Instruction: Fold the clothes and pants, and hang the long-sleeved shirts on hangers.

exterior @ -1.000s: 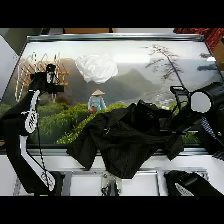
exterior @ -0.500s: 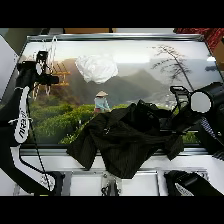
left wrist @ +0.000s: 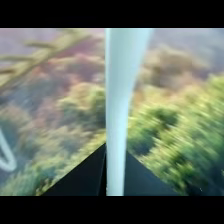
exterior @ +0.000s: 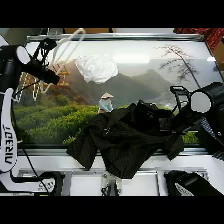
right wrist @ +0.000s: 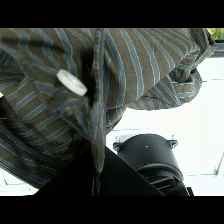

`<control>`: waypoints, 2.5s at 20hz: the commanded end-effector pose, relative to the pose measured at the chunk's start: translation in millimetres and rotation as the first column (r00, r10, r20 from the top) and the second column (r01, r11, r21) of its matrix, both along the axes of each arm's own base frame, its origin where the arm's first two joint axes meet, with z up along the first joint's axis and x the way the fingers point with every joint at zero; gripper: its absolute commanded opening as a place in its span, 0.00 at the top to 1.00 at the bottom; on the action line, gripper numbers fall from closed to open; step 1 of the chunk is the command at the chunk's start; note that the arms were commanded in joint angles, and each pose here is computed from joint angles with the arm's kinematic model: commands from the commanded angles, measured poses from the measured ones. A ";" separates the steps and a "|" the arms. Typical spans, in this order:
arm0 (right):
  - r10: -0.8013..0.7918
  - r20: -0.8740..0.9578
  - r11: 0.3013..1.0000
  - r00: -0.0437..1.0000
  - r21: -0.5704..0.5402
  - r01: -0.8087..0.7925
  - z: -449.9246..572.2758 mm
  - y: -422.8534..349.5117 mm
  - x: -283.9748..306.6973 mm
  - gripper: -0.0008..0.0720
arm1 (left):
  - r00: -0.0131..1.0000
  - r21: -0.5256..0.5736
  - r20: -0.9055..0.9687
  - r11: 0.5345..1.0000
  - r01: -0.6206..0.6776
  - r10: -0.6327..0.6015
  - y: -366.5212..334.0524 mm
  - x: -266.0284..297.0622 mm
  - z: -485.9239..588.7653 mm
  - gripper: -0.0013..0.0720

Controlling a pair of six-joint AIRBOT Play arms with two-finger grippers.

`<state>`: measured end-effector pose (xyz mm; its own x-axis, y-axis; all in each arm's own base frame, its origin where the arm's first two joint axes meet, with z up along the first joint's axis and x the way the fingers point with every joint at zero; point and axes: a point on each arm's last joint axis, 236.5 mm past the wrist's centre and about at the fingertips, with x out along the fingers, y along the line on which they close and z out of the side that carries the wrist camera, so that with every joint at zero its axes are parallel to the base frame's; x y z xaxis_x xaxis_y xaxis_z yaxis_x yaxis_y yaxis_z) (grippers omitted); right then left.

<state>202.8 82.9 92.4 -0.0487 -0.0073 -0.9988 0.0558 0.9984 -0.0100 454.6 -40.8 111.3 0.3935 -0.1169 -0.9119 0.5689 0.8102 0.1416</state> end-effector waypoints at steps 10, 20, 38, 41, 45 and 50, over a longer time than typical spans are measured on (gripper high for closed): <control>0.000 -0.001 1.000 1.000 0.000 0.000 -0.2 0.0 -0.1 0.97 | 0.663 -0.238 -0.142 0.676 0.698 -0.735 -49.5 -159.7 -8.0 0.97; 0.002 -0.006 1.000 1.000 0.011 -0.002 -0.1 2.5 -1.1 0.97 | 0.455 -0.293 -0.159 0.482 0.826 -0.876 -101.7 -217.6 -89.2 0.97; 0.197 0.231 0.959 0.953 0.156 -0.236 82.1 52.9 64.0 0.97 | 0.375 -0.430 -0.097 0.379 0.819 -0.922 -195.8 -187.6 -104.4 0.97; 0.209 0.226 0.948 0.951 0.192 -0.254 83.7 61.8 59.6 0.98 | 0.392 -0.434 -0.109 0.398 0.808 -0.914 -195.3 -187.2 -105.9 0.97; 0.189 0.243 0.952 0.952 0.192 -0.238 89.4 61.9 55.6 0.97 | 0.478 -0.458 -0.156 0.492 0.740 -0.864 -183.9 -179.7 -105.6 0.97; 0.162 0.247 0.961 0.955 0.179 -0.210 90.1 57.0 56.7 0.98 | 0.525 -0.469 -0.177 0.540 0.699 -0.832 -173.9 -173.3 -105.1 0.97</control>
